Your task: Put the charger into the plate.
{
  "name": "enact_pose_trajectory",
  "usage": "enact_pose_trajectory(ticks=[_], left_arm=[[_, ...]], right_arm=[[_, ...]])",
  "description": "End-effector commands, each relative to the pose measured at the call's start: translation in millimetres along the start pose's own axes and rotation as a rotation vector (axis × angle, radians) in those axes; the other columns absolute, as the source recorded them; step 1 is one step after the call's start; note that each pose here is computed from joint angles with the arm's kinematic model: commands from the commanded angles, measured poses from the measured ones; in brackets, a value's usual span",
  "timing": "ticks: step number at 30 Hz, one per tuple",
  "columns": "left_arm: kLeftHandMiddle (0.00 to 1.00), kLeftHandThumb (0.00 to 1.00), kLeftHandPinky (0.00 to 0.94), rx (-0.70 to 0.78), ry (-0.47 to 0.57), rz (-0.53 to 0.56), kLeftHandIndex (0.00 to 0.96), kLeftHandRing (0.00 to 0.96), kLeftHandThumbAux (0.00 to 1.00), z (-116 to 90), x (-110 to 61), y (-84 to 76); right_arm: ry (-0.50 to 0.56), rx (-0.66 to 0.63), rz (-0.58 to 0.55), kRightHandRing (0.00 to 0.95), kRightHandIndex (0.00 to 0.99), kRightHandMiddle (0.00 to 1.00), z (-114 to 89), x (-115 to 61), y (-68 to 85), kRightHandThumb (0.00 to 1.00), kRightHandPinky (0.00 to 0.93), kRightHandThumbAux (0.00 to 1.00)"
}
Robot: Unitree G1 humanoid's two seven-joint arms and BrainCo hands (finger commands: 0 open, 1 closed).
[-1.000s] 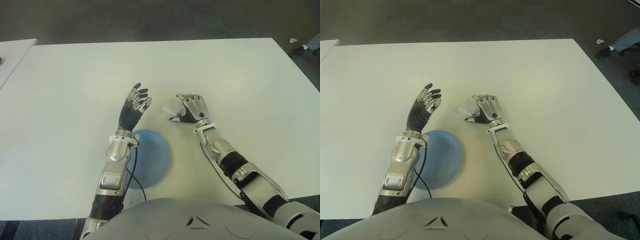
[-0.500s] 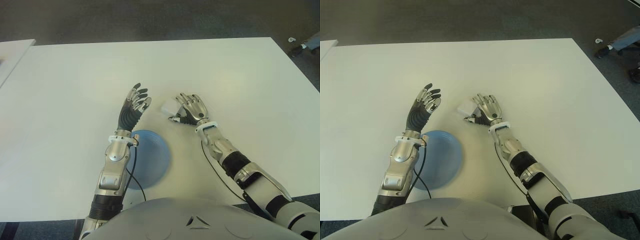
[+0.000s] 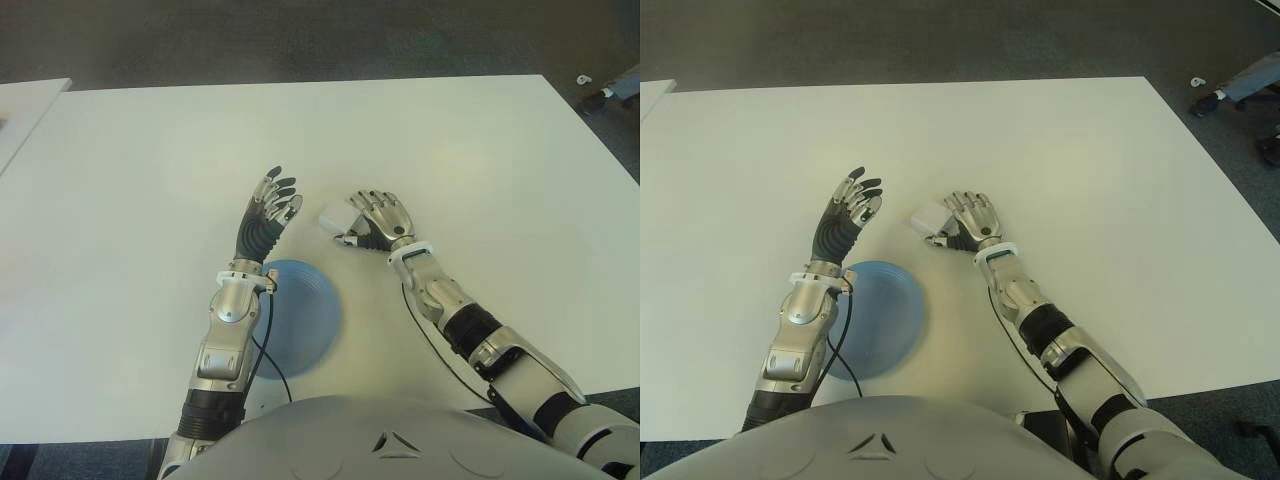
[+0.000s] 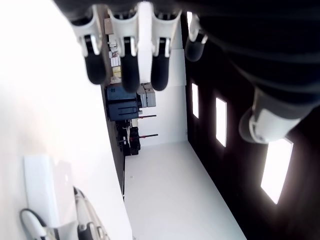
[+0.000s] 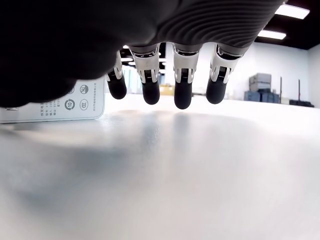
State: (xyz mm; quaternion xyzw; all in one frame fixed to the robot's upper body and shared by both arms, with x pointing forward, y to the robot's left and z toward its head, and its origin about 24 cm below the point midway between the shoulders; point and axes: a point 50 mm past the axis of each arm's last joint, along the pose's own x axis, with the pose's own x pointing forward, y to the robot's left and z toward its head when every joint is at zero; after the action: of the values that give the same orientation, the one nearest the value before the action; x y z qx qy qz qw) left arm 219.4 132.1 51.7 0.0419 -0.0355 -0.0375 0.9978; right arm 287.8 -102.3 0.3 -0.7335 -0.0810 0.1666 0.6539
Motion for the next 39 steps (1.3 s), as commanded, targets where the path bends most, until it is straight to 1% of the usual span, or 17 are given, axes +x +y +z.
enact_pose_trajectory(ticks=[1,10,21,29,33,37,39], left_arm=[[0.209,0.000,0.203,0.008,0.021,-0.013,0.000,0.216,0.494,-2.6,-1.9,0.7],[0.212,0.000,0.197,0.013,0.021,-0.014,0.000,0.214,0.492,-2.5,-2.2,1.4],[0.209,0.000,0.208,0.013,0.016,-0.017,0.000,0.214,0.509,-1.9,-1.9,1.2],[0.206,0.005,0.202,0.011,0.016,-0.020,0.000,0.213,0.507,-0.8,-1.7,1.5],[0.201,0.008,0.201,0.012,0.015,-0.020,0.000,0.209,0.507,-0.6,-1.7,1.0],[0.198,0.005,0.203,0.015,0.016,-0.020,0.000,0.207,0.510,-0.7,-1.9,0.3],[0.197,0.002,0.205,0.015,0.016,-0.020,0.000,0.206,0.514,-0.6,-1.9,-0.2]], right_arm=[[-0.017,-0.017,0.081,0.000,0.000,0.000,1.7,-5.8,11.8,0.259,0.000,0.074],[-0.032,-0.025,0.119,0.000,0.000,0.000,4.4,-6.5,12.8,0.267,0.000,0.089],[-0.055,-0.014,0.119,0.000,0.000,0.000,5.1,-6.9,12.7,0.275,0.000,0.095],[-0.063,-0.004,0.149,0.000,0.000,0.000,7.1,-0.5,8.9,0.270,0.000,0.110],[-0.048,0.022,0.202,0.000,0.000,0.000,8.5,3.6,5.4,0.265,0.000,0.118],[-0.022,0.075,0.235,0.000,0.000,0.000,13.3,8.8,-8.6,0.267,0.000,0.118],[-0.017,0.081,0.240,0.000,0.000,0.000,14.1,8.4,-10.8,0.282,0.000,0.111]])
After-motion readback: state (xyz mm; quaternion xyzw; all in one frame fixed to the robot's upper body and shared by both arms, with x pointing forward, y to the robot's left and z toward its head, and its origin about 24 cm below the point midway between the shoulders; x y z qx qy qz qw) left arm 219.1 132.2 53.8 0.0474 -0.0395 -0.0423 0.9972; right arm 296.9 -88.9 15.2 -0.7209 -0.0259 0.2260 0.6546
